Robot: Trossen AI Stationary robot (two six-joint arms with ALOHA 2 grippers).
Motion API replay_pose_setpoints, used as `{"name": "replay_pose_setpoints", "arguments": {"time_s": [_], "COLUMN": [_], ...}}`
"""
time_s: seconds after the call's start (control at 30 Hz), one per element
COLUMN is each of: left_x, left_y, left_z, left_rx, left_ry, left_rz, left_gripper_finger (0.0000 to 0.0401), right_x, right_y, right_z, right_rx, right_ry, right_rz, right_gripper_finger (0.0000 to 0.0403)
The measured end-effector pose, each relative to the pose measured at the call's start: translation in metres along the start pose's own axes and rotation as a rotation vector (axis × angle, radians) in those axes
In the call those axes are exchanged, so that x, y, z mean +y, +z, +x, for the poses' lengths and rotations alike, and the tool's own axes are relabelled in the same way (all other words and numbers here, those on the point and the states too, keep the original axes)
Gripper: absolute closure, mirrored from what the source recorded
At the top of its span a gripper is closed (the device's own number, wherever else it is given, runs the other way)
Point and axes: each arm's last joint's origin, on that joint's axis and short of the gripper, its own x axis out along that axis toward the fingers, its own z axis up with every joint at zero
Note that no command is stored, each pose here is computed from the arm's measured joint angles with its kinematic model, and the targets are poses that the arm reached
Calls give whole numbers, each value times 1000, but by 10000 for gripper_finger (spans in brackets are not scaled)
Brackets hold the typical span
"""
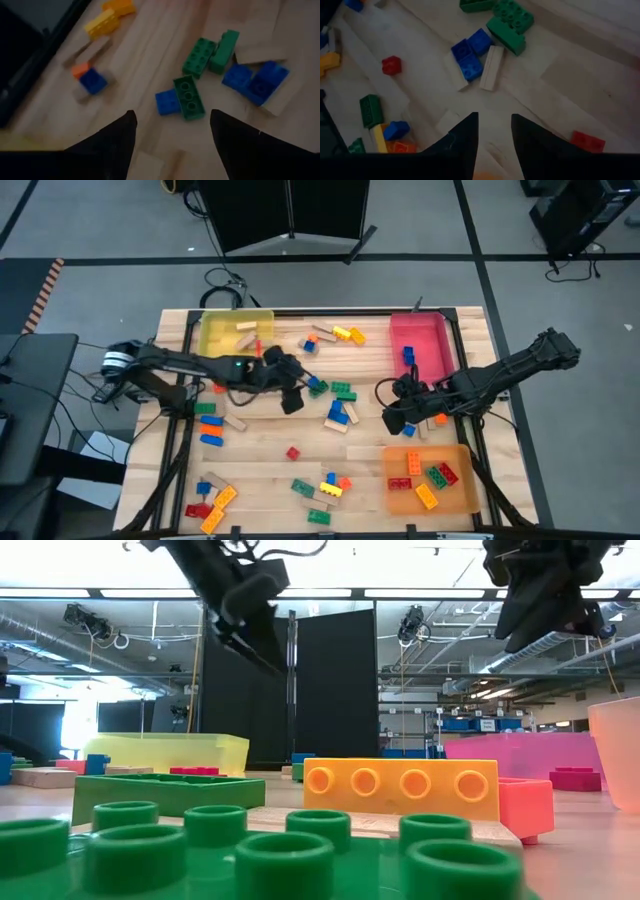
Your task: Sort blocks by size
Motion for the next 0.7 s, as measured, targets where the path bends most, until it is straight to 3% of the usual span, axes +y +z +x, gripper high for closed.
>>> {"name": "replay_pose_setpoints", "arguments": {"time_s": [0.23,0.37,0.57,0.7], "left_x": [-15,-22,-28,-32], "left_y": [30,41,44,38], "left_z": [21,33,42,52], "left_rx": [-51,-100,-52,46], "left_ry": [-3,-8,-26,-82], "left_rz": [200,197,148,230], "left_gripper_finger": [132,132,132,132], "right_x": [0,2,5,5], "right_y": [0,1,3,4], "right_z": [2,2,2,2], "right_rx": [-10,-35,-54,-79], "right_ry": [1,13,42,39], "right_rz": [66,87,115,142], "right_gripper_finger": [273,274,277,277]}}
